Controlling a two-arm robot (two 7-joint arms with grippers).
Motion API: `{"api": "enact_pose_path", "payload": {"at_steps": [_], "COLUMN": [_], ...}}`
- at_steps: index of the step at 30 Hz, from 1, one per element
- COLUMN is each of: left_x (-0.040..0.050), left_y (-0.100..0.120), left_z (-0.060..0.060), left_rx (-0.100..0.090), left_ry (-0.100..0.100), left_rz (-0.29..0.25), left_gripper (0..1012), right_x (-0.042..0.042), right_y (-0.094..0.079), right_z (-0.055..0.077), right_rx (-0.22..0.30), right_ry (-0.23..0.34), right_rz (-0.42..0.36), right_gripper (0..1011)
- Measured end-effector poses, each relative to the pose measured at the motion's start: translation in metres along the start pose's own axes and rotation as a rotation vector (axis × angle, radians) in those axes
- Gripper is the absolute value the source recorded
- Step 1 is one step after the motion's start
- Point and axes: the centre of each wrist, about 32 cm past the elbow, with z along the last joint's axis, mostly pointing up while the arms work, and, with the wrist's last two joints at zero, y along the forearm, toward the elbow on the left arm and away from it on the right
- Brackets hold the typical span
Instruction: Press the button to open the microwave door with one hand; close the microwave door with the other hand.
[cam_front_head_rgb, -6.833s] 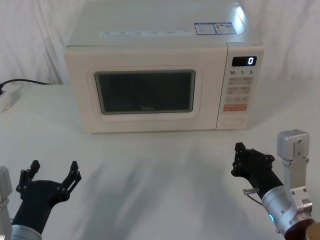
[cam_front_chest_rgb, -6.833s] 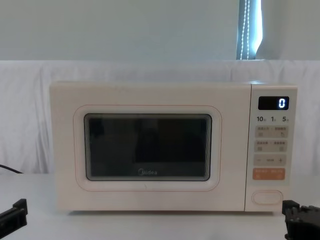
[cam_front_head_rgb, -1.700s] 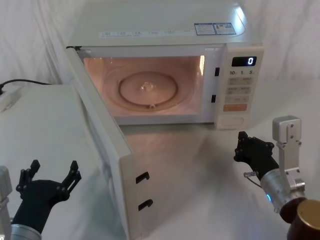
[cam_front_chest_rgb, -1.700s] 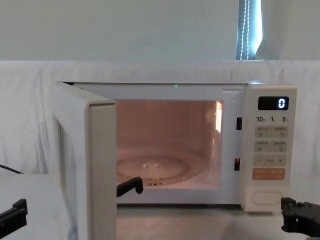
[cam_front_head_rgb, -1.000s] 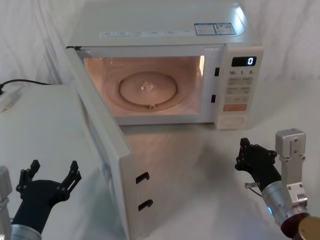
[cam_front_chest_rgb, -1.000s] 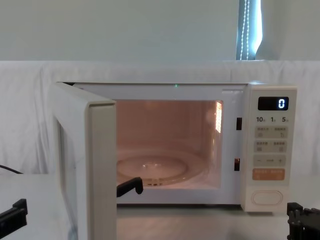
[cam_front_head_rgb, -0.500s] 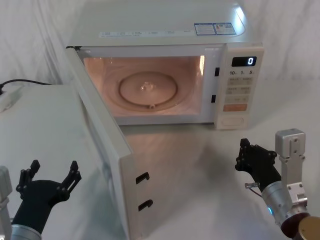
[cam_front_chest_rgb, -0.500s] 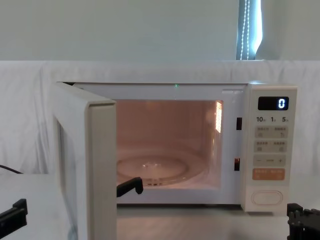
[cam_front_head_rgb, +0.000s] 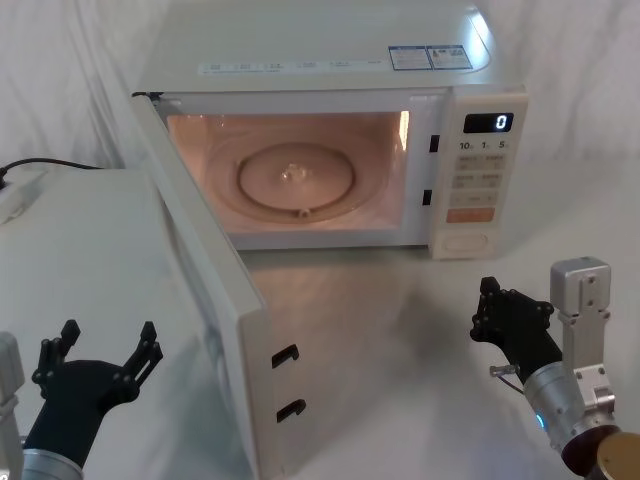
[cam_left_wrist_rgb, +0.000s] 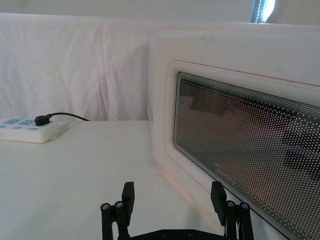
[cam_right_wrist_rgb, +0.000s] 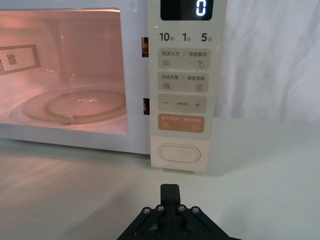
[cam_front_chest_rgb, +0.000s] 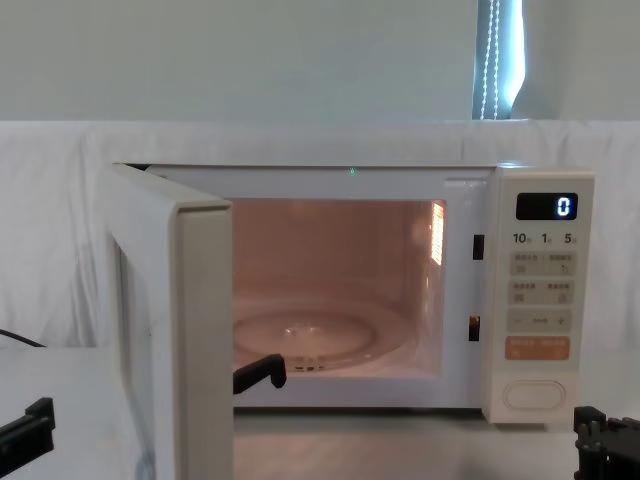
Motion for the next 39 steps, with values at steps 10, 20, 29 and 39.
{"api": "enact_pose_path", "payload": {"at_steps": [10,20,29,39], "left_x": [0.0000,0.0000,0.0000,0.0000], "left_y": [0.0000,0.0000,0.0000,0.0000], "left_z": [0.0000,0.0000,0.0000,0.0000], "left_rx": [0.000,0.000,0.000,0.000], "left_ry": [0.000,0.000,0.000,0.000], "left_rz": [0.000,0.000,0.000,0.000], "left_gripper": [1001,1001,1001,1001], "right_x": [0.0000,0.0000,0.0000,0.0000], "right_y": [0.0000,0.0000,0.0000,0.0000], "right_z": [0.0000,0.0000,0.0000,-0.0001], "right_rx": [-0.001,-0.001,-0.001,-0.001], "right_ry": [0.000,0.000,0.000,0.000], "right_rz": [0.000,0.000,0.000,0.000], "right_gripper": [0,0,0,0]}}
